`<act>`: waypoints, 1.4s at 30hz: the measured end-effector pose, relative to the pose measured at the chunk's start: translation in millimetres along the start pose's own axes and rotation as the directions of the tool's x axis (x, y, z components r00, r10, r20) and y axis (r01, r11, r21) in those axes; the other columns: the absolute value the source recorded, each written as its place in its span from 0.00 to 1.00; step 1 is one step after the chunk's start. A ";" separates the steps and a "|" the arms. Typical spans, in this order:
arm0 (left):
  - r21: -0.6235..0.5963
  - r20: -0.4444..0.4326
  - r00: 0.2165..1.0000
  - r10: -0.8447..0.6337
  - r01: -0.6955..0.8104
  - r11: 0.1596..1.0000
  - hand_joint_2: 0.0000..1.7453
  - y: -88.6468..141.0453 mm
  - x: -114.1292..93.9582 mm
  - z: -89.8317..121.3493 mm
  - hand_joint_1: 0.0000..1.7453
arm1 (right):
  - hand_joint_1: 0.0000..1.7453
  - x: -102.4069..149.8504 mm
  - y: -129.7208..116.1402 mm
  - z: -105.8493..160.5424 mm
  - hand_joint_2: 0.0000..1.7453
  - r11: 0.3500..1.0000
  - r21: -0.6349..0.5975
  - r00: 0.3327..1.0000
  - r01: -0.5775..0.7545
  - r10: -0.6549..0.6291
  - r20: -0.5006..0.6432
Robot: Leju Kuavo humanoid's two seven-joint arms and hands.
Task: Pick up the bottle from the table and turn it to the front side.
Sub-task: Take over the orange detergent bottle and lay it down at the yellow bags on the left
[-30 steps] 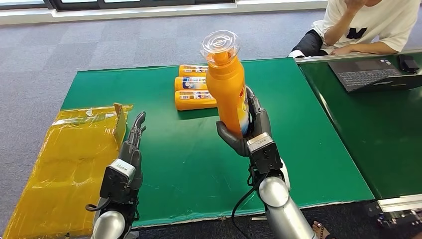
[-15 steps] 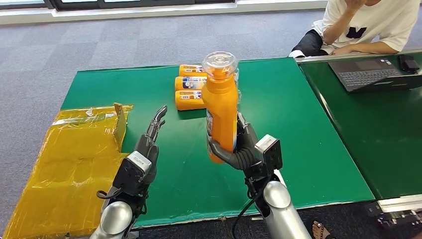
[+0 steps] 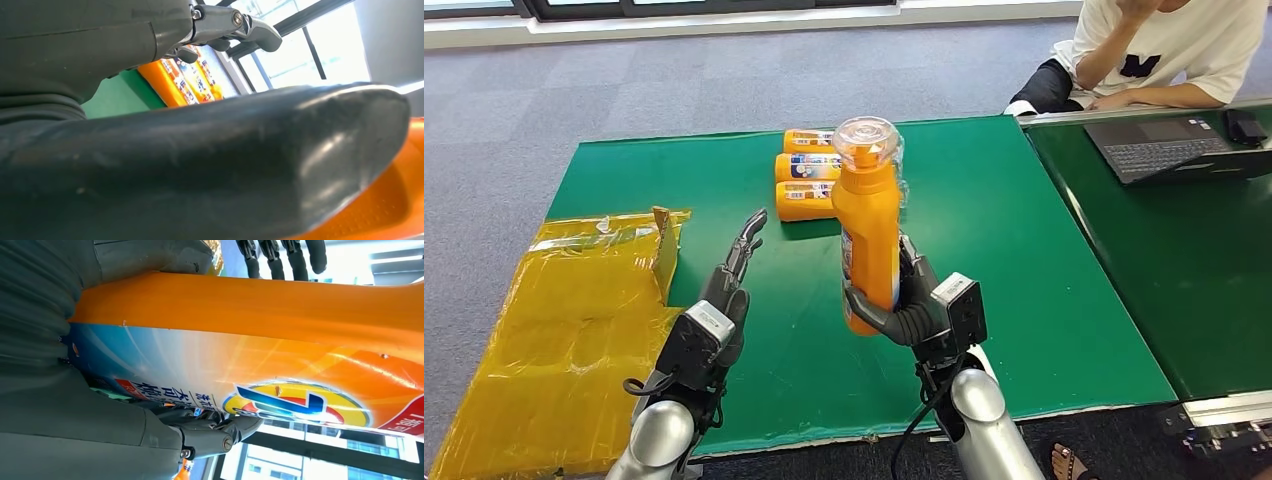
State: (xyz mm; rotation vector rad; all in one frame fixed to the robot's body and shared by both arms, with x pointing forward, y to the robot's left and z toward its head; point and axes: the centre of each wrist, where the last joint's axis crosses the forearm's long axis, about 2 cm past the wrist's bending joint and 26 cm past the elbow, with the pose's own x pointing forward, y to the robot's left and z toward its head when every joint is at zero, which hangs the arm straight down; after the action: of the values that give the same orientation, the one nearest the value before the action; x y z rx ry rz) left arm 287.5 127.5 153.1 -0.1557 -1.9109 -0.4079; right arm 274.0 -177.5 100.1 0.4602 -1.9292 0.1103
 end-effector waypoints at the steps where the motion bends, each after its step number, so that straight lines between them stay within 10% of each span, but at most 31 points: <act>1: -0.006 -0.003 1.000 0.001 -0.001 1.000 0.00 -0.1 0.2 -0.4 0.00 | 1.00 -0.4 0.0 0.6 1.00 1.000 0.002 1.000 -0.004 0.004 -0.010; 16: -0.210 -0.077 0.995 -0.060 0.043 0.977 0.00 -5.5 10.3 -29.5 0.00 | 1.00 -10.3 5.0 14.8 1.00 0.998 0.033 0.987 -0.060 0.065 -0.145; 20: -0.264 -0.092 0.992 -0.088 0.061 0.963 1.00 -9.0 10.0 -41.3 0.00 | 1.00 -12.9 5.4 15.1 1.00 0.998 0.033 0.986 -0.056 0.061 -0.154; 42: -0.390 -0.137 0.982 -0.129 0.066 0.919 1.00 -26.1 14.7 -92.7 0.00 | 1.00 -26.1 1.9 5.6 1.00 0.999 0.020 0.984 -0.039 0.042 -0.171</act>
State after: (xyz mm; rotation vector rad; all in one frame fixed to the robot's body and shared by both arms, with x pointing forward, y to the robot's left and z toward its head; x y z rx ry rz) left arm 355.6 69.1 191.0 -0.2770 -1.6665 -0.8395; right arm 277.0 -170.5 74.5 0.4090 -1.7698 0.1866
